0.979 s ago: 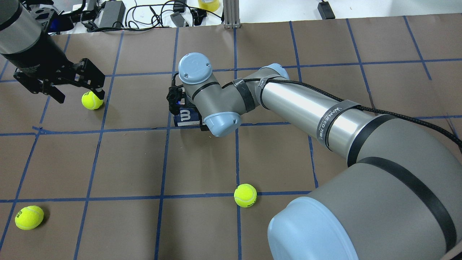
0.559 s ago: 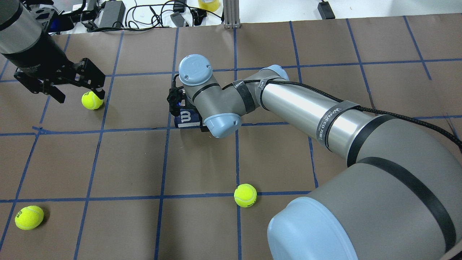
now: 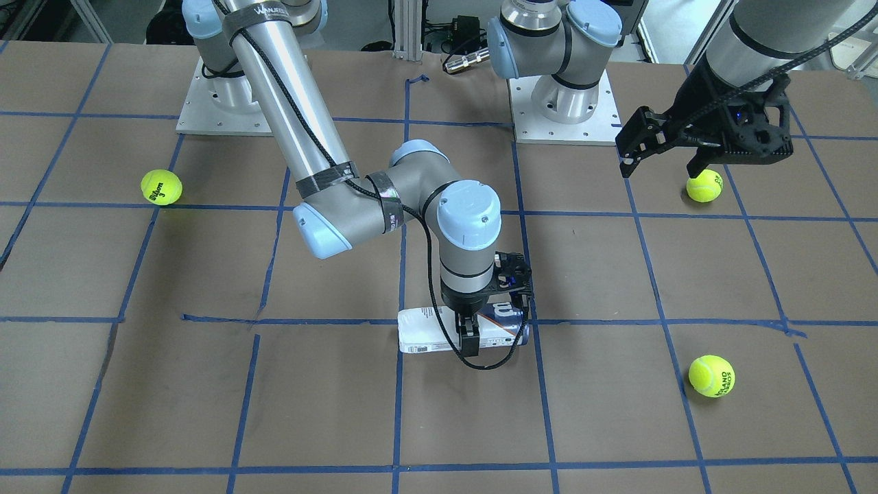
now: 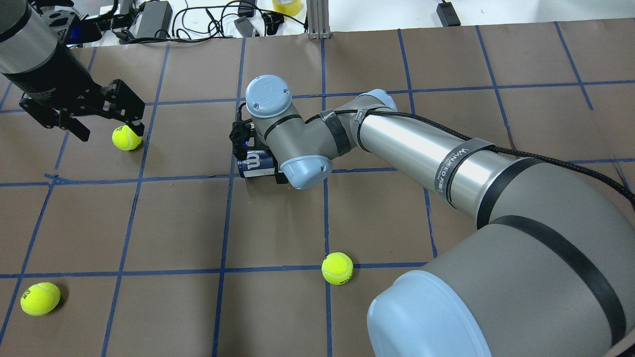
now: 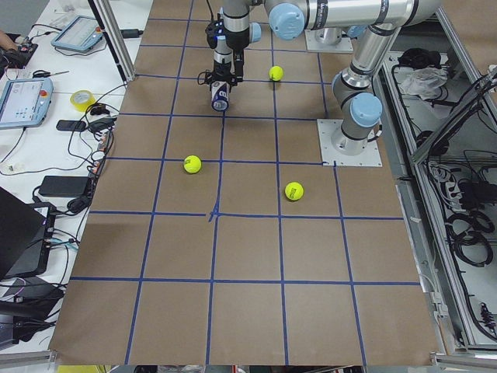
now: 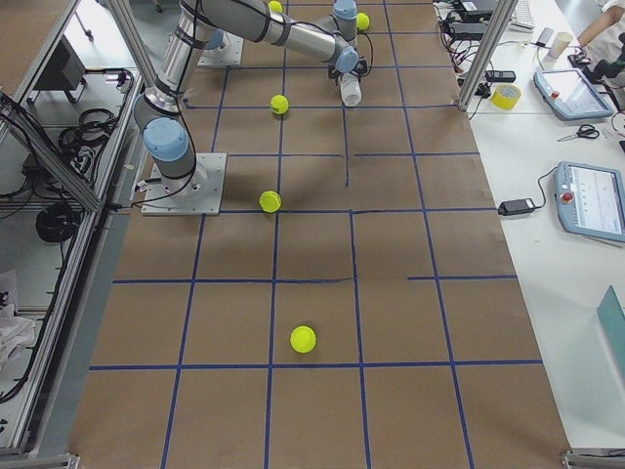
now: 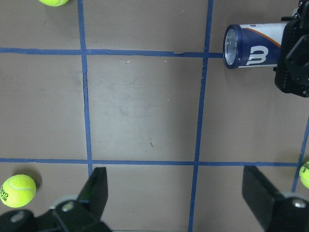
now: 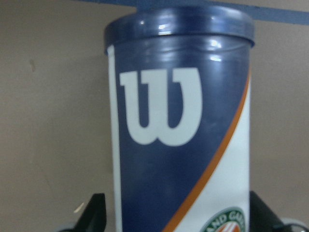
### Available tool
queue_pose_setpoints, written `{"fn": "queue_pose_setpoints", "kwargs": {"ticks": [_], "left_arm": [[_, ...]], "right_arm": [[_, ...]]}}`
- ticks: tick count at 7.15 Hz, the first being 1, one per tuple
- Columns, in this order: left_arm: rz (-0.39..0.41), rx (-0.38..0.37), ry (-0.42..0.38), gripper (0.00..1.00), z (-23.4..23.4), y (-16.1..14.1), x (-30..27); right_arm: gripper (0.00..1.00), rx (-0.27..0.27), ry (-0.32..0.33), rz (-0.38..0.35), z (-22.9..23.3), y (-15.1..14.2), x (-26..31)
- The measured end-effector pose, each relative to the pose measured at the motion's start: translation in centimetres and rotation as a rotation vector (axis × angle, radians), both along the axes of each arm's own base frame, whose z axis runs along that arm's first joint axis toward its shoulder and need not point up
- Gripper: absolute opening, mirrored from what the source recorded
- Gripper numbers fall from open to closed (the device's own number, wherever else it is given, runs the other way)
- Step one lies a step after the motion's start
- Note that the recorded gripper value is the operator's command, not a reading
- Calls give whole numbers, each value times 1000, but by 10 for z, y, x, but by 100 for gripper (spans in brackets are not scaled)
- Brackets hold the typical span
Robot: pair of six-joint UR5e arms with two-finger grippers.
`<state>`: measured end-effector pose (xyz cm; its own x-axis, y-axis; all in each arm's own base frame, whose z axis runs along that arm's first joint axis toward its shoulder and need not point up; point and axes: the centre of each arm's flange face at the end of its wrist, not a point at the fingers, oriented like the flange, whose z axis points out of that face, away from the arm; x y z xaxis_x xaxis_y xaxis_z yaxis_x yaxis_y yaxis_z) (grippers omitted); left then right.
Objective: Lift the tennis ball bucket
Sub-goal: 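Lay the can on its side on the table and open the right gripper, then move the left gripper to the can's navy end while the right arm withdraws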
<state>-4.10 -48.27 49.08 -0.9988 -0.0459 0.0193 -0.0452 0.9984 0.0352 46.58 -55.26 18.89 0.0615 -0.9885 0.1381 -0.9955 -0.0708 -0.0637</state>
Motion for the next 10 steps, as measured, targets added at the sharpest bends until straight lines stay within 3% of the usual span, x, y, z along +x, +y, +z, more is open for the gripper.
{"fn": "queue_pose_setpoints", "kwargs": {"ticks": [3, 5, 8, 10], "left_arm": [[1, 1, -2, 100, 0, 0, 1], [1, 2, -2, 100, 0, 1, 1], [0, 8, 14, 100, -4, 0, -1], [9, 29, 107, 100, -32, -6, -8]], "right_arm": [[100, -16, -18, -2, 19, -1, 0], [100, -14, -50, -16, 63, -2, -13], [100, 28, -145, -179, 143, -38, -117], [100, 67, -152, -319, 193, -43, -194]]}}
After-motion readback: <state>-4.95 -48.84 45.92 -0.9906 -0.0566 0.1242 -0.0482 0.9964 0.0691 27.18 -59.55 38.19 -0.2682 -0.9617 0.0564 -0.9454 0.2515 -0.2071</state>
